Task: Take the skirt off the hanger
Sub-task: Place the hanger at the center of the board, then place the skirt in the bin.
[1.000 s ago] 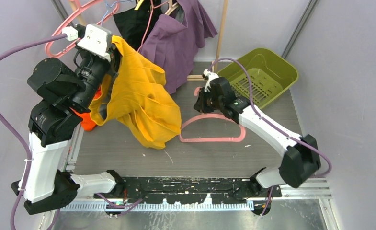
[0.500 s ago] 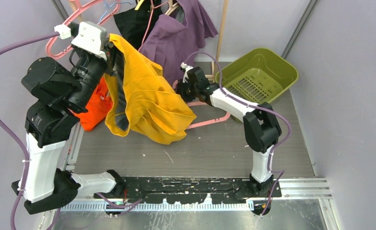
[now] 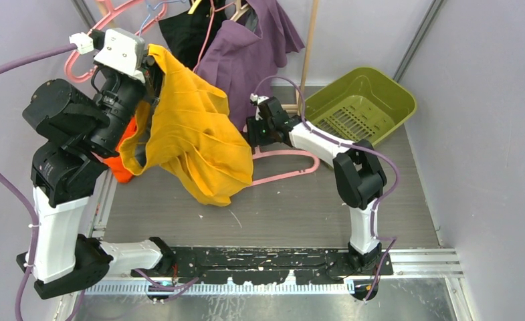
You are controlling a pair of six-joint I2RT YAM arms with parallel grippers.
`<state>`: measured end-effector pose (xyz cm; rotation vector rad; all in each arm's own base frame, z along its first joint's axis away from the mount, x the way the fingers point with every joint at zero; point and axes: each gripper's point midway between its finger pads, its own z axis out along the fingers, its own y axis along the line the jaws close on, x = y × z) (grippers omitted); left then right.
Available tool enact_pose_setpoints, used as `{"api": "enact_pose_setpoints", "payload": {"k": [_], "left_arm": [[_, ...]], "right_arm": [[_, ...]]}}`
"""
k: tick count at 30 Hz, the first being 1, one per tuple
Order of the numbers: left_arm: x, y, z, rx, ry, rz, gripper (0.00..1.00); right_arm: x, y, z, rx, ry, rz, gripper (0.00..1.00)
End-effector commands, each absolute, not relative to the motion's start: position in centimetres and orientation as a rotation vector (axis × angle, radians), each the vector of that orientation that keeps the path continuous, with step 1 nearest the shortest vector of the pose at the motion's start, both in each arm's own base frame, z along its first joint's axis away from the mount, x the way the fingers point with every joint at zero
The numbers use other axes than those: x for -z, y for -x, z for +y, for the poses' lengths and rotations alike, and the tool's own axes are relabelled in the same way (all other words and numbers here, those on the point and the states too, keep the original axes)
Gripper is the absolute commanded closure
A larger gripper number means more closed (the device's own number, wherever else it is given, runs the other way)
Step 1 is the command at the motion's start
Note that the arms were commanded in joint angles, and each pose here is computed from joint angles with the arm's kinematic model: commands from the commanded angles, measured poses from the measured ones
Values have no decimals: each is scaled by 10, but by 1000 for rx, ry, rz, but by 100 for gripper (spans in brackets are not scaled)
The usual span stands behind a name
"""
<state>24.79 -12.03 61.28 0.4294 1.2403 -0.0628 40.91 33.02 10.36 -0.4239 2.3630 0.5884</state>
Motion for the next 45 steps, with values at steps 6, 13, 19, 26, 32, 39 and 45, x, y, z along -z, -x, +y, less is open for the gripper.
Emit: {"api": "enact_pose_setpoints", "payload": {"k": [6,13,19,26,32,39,45], "left_arm": [[-664,-217,-100,127,-342,1071,100],[-667,-214,-104,164,-340,1059,100],[-668,-220,-115,196,-353,1061,100],[-649,-249,-163,280,-447,1141,100],[-632,-270,-213,440,-495,1189,100],[-647,-261,-237,566,-513,1149,100],[-660,-245,-227,592,-491,1129,100]], "right_arm": [[-203,-425,275,-234,465,2152,37],[-272,-405,253,-205,505,2037,34],[-351,-352,256,-355,635,1889,31],[-421,-284,275,-522,756,1714,30],[-455,-264,299,-555,831,1609,27],[-463,-287,312,-474,829,1515,20],[-440,-317,322,-365,815,1538,13]]}}
